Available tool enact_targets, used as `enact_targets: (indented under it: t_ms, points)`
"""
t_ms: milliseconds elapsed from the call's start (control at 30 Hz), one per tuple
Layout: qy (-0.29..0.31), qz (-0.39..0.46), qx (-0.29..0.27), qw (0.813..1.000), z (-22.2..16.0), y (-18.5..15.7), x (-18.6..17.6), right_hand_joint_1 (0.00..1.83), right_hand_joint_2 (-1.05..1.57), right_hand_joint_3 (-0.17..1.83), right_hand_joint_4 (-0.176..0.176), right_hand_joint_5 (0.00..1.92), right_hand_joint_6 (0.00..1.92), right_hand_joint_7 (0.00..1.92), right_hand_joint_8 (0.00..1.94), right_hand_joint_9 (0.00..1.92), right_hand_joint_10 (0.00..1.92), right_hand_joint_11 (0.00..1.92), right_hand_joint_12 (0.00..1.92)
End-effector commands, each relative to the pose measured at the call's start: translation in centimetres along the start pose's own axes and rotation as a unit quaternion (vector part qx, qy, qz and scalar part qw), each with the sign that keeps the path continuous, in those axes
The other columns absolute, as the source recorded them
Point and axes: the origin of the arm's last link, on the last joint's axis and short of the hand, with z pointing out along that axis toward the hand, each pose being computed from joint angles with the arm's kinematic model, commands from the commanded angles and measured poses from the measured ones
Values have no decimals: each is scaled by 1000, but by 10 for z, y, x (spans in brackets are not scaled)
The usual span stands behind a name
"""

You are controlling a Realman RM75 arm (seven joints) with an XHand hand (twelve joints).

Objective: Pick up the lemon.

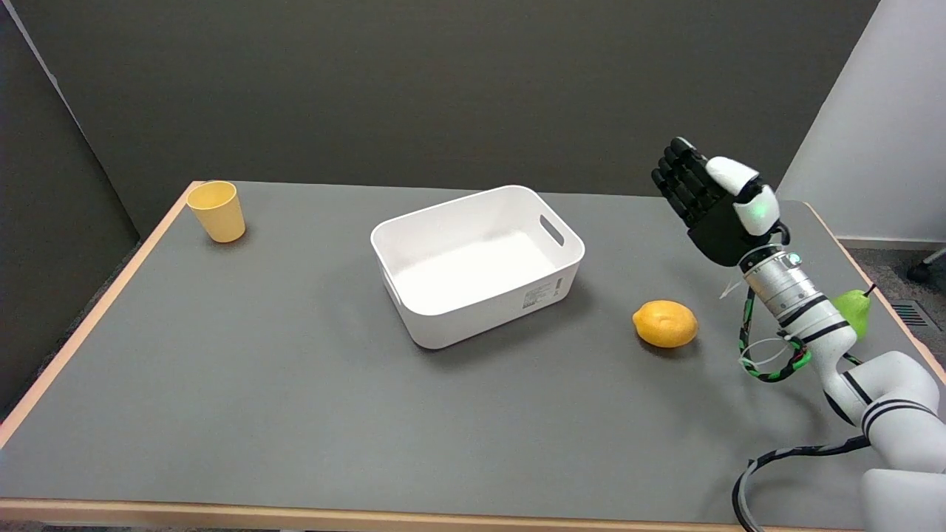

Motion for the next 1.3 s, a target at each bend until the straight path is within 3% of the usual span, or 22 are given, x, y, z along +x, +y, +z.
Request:
enact_targets:
  t_ms: [33, 167, 267, 333, 433, 700, 933, 1100, 1300]
  points:
    - [-71, -332, -49, 939, 1, 14, -51, 598, 785, 776, -145, -1, 80, -1, -1, -1, -1, -1, -1]
    - [-55, -462, -55, 884, -5, 13, -59, 632, 769, 767, -145, -1, 111, -1, -1, -1, -1, -1, -1]
    - [-20, -561, -71, 825, -17, 7, -55, 618, 711, 879, -141, -1, 154, -1, 9, -1, -1, -1, -1]
    - [2, -627, -89, 774, -24, 0, -51, 575, 693, 884, -126, 5, 180, -1, 54, -1, -1, -1, -1]
    - [37, -679, -129, 722, -32, -10, -42, 499, 641, 891, -98, 40, 275, 22, 157, -1, 18, -1, -1]
    - [92, -701, -215, 673, -48, -16, -21, 504, 580, 898, -83, 51, 337, 57, 130, -1, 27, -1, 1]
    - [136, -699, -266, 650, -50, -27, -10, 452, 611, 857, -73, 61, 322, -1, 174, -1, -1, -1, -1]
    - [141, -694, -286, 645, -54, -23, -12, 475, 599, 859, -74, 58, 322, -1, 155, -1, -1, -1, -1]
    - [130, -689, -286, 653, -55, -17, -23, 471, 596, 857, -74, 51, 304, -1, 150, -1, -1, -1, -1]
